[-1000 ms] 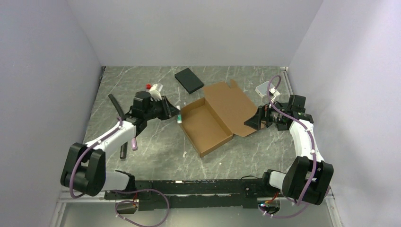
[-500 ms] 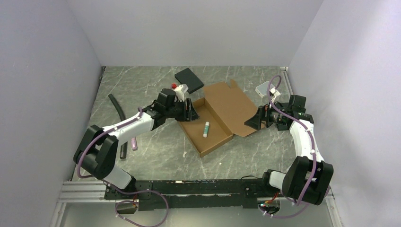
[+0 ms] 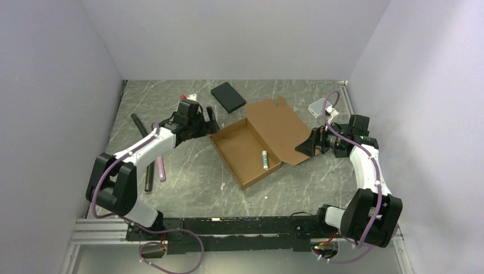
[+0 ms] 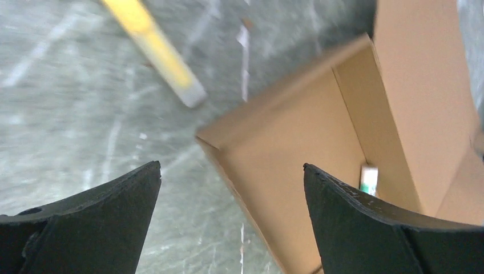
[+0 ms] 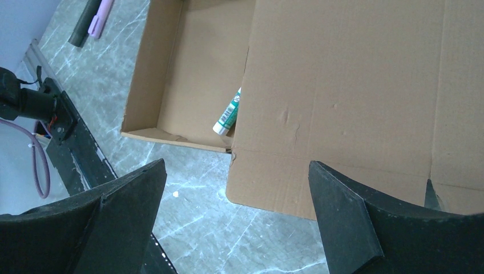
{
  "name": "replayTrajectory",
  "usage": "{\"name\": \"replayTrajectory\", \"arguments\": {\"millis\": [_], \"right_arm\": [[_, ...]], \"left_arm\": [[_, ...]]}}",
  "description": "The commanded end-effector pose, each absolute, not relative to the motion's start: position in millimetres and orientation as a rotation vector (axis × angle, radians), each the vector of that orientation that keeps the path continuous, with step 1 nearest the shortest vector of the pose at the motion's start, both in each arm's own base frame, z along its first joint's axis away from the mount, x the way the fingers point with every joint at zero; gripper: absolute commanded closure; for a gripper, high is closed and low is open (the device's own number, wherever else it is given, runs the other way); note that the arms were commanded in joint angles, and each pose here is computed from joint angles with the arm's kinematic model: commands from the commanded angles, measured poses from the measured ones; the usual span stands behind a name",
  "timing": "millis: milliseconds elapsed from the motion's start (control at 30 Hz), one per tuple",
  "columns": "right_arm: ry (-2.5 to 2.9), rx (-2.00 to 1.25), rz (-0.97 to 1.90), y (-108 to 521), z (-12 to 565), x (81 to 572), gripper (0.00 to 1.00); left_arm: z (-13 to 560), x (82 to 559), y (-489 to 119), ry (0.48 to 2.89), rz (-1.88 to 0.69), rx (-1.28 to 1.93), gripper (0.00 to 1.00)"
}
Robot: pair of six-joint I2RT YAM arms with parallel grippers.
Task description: Fold the paper box
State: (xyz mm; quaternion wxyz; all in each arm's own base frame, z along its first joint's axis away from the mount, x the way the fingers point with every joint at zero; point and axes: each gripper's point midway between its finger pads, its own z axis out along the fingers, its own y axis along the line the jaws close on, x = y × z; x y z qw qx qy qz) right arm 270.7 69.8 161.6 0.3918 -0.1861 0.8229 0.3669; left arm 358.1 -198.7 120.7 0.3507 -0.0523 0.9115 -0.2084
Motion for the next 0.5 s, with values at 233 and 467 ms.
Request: {"name": "replayTrajectory", "arguments": {"millis": [233, 467], "right_arm": [[2.022, -0.526, 0.899, 69, 179, 277, 0.00], [2.021, -0.528, 0.895, 68, 180, 277, 0.00]], "left_arm": [[126, 422, -137, 2.402, -0.194, -0.714, 0.17], [92, 448, -136, 2.532, -0.031, -0.802, 0.27]]}}
